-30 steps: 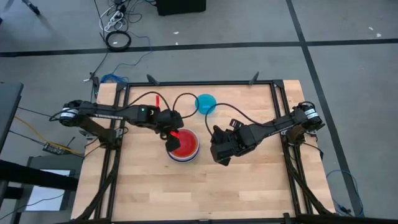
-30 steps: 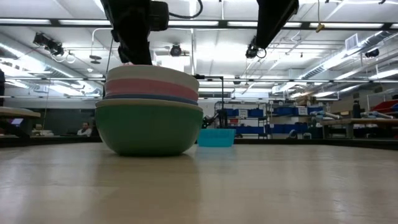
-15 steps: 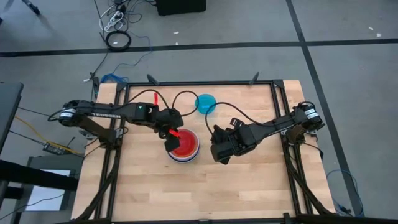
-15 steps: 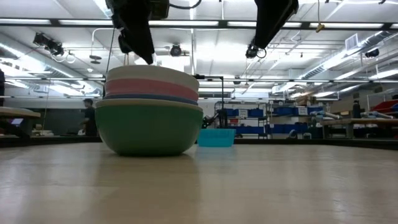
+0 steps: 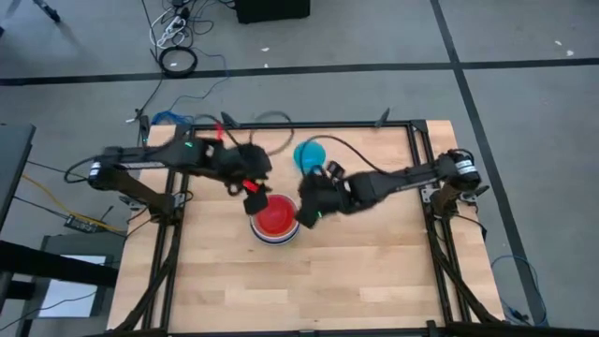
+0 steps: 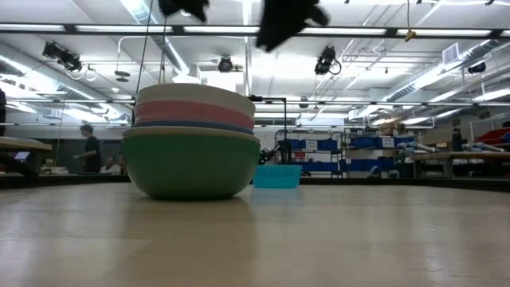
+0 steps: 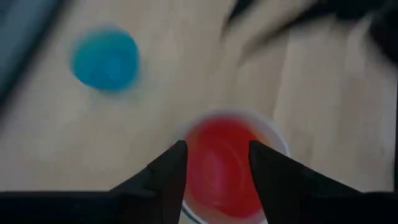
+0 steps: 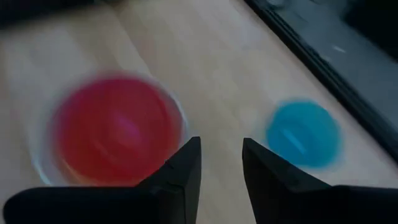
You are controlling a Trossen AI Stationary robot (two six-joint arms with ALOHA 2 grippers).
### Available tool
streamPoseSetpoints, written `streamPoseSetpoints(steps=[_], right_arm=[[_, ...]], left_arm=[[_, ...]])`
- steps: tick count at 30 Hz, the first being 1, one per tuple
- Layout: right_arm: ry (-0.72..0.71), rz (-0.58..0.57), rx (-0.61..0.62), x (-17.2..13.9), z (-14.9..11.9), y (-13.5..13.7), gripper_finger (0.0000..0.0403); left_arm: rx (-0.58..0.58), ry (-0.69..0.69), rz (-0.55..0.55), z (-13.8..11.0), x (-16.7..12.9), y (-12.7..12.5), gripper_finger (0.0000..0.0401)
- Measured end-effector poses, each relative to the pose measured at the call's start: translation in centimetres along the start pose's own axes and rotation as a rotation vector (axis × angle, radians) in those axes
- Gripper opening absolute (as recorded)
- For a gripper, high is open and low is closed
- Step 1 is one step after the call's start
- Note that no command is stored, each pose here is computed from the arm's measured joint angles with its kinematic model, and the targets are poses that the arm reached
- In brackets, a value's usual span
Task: Nest bowls inside each other
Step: Stack the red bowl on top of the yellow bowl
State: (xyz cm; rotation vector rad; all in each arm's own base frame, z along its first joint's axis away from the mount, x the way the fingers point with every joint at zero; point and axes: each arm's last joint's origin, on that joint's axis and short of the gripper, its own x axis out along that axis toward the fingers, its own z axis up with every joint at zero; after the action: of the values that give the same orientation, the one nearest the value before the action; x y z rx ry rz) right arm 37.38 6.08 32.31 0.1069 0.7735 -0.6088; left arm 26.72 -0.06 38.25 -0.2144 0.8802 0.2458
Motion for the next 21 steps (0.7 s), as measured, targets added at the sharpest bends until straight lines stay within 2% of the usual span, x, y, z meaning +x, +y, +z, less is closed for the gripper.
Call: streamPoseSetpoints(steps=[4,10,15,17,21], right_arm=[[-0.124,0.181,0.097,2.8,2.3,-0.7,0.0101],[-0.275,0.44,0.223,6.0,2.3,-0.3,0.0101],[-0.389,0.516,0.291,8.2,0.9,0.5,0.01],[-0.392,0.519,0.315,9.2,0.4,1.0,0.01],[-0.31,0.489,0.326,12.4,-1.5,2.0,0.01]], left_arm=[[0.021,-0.185,0.026,2.2,-5.5,0.2,0.018],[0.039,-0.386,0.009,3.0,-11.8,1.0,0.0179],[0.018,-0.477,0.044,2.3,-14.7,1.8,0.0179],[0.014,-0.48,0.049,2.1,-15.0,1.9,0.0179],[0.007,-0.491,0.056,1.8,-15.5,2.1,0.0179]])
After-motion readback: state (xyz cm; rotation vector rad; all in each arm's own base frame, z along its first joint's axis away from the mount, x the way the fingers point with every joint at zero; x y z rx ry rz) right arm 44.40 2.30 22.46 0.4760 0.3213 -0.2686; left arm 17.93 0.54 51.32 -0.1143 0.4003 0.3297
